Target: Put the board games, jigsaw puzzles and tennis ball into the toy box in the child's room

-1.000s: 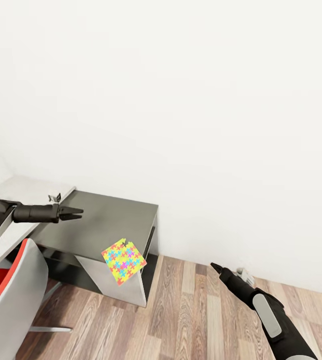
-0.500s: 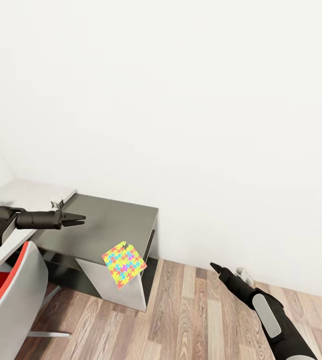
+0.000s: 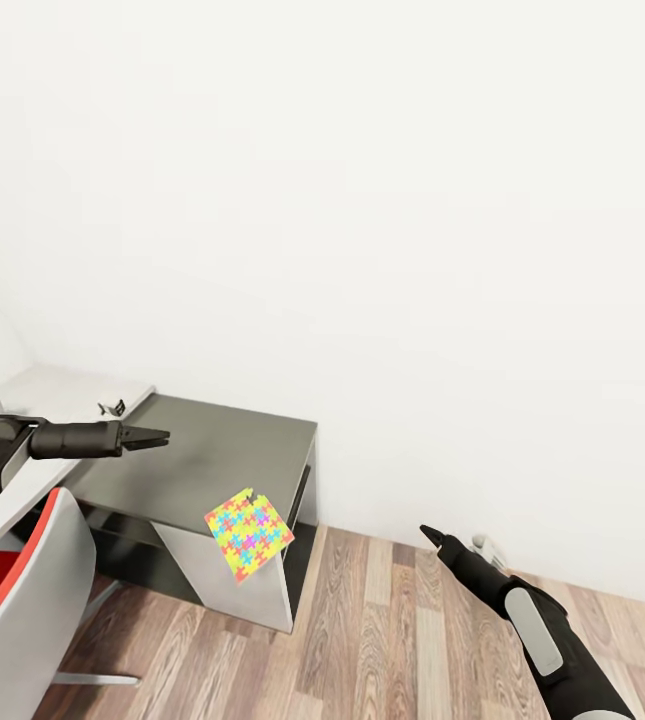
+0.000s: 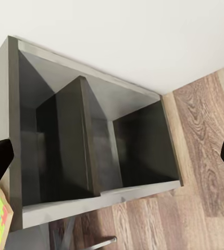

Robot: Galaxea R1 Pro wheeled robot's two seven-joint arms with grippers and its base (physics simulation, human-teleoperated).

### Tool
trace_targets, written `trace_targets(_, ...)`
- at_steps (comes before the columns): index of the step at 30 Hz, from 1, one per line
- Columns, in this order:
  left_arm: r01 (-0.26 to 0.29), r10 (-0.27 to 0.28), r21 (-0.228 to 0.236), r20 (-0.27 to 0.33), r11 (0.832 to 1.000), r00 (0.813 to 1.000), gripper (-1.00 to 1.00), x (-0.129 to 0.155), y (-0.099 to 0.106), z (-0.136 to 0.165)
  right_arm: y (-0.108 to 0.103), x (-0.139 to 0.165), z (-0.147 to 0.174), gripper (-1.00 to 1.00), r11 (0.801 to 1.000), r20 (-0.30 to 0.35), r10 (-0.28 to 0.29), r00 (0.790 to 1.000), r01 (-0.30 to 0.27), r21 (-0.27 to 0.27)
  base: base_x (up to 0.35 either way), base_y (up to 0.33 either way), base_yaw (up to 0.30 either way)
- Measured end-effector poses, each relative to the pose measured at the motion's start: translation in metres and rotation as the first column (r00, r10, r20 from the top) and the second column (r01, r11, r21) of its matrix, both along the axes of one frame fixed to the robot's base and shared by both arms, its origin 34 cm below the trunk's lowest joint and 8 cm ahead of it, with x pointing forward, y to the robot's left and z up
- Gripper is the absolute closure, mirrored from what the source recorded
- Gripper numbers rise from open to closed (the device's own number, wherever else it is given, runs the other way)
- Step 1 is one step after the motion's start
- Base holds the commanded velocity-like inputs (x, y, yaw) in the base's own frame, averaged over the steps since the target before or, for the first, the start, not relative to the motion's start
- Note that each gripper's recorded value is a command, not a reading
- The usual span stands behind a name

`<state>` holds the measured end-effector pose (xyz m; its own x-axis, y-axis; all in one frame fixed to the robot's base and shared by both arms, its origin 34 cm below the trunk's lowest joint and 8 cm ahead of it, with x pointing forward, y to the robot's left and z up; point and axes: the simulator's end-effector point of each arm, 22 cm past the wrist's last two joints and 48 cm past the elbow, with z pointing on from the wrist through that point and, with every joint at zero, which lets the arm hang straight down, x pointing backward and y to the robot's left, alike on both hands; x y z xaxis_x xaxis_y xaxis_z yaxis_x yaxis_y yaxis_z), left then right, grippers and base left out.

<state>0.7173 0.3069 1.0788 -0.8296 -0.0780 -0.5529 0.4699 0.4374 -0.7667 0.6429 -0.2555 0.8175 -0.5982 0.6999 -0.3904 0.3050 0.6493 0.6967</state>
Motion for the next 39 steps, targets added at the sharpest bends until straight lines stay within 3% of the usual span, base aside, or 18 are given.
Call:
trace_targets(22, 0.004, -0.005, 0.004, 0.056, 1.000, 0.998, -1.00, -0.004, 0.001, 0.021, -0.004, 0.010, 0.022, -1.00, 1.000, 0.059, -0.014, 0.998, 0.015, -0.014, 0.000, 0.000, 0.000)
trace_targets(39, 0.011, -0.011, 0.006, 0.037, 1.000, 0.999, -1.00, -0.024, -0.001, 0.011, -0.002, 0.016, 0.040, -1.00, 1.000, 0.097, -0.010, 0.995, 0.011, -0.007, 0.000, 0.000, 0.000)
